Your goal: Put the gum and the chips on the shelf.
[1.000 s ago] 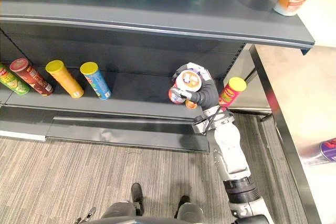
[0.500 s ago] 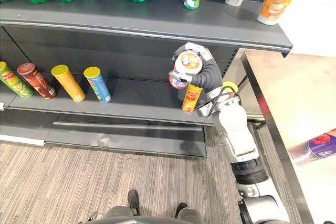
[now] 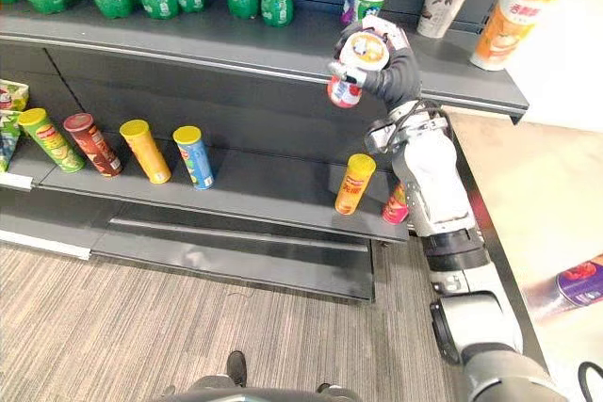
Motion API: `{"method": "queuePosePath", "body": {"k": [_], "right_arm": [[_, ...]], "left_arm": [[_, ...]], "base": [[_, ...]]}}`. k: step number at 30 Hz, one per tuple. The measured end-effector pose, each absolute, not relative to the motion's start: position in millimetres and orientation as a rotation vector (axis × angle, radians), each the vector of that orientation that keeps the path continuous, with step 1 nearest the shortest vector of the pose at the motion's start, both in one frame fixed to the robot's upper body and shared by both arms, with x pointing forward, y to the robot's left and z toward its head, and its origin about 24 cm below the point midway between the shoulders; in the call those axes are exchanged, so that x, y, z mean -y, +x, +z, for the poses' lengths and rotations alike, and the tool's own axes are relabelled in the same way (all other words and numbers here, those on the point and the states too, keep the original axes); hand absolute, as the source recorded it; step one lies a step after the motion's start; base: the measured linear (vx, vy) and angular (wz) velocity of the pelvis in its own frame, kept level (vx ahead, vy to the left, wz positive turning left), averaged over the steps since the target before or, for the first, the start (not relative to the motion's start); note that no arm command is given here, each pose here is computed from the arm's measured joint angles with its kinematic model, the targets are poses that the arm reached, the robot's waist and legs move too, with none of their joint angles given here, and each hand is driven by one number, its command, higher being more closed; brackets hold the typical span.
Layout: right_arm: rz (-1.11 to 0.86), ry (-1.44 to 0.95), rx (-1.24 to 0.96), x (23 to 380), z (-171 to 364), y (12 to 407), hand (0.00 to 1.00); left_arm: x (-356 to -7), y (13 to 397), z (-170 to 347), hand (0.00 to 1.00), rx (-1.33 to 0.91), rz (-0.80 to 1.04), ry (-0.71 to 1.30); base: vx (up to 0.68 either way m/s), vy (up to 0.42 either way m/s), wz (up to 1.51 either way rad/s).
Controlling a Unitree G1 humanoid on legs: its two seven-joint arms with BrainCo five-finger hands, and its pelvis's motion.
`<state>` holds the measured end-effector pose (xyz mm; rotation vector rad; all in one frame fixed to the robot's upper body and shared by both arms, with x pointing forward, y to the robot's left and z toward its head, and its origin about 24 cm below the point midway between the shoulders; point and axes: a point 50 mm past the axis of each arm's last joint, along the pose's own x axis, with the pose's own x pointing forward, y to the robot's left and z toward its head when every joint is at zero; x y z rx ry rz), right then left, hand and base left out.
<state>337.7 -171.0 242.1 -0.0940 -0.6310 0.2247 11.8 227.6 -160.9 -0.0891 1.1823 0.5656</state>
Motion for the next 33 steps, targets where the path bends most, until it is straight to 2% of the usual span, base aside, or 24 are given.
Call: {"method": "queuePosePath", "body": {"k": [13,25,33], "right_arm": [[0.051,-0.123,0.588,188.6,272.1,371.5,1.00],[-0.098,-0.171,0.430,226.0,257.8,389.5,1.00],[-0.167,-0.173,0.504,240.8,285.4,388.4,1.00]], "left_arm": [[-225.8,14.1,-161.0,0.00,-1.203,0.526,-0.062],[-223.8,17.5,-161.0,0.00,-1.199,0.497,-0.047],[-220.2,28.9,-160.7,0.00,-1.175,0.458,-0.039]], "base": [[0.00,-0.004,0.10],[0.01,-0.002,0.04],[0.03,-0.013,0.07]]}}
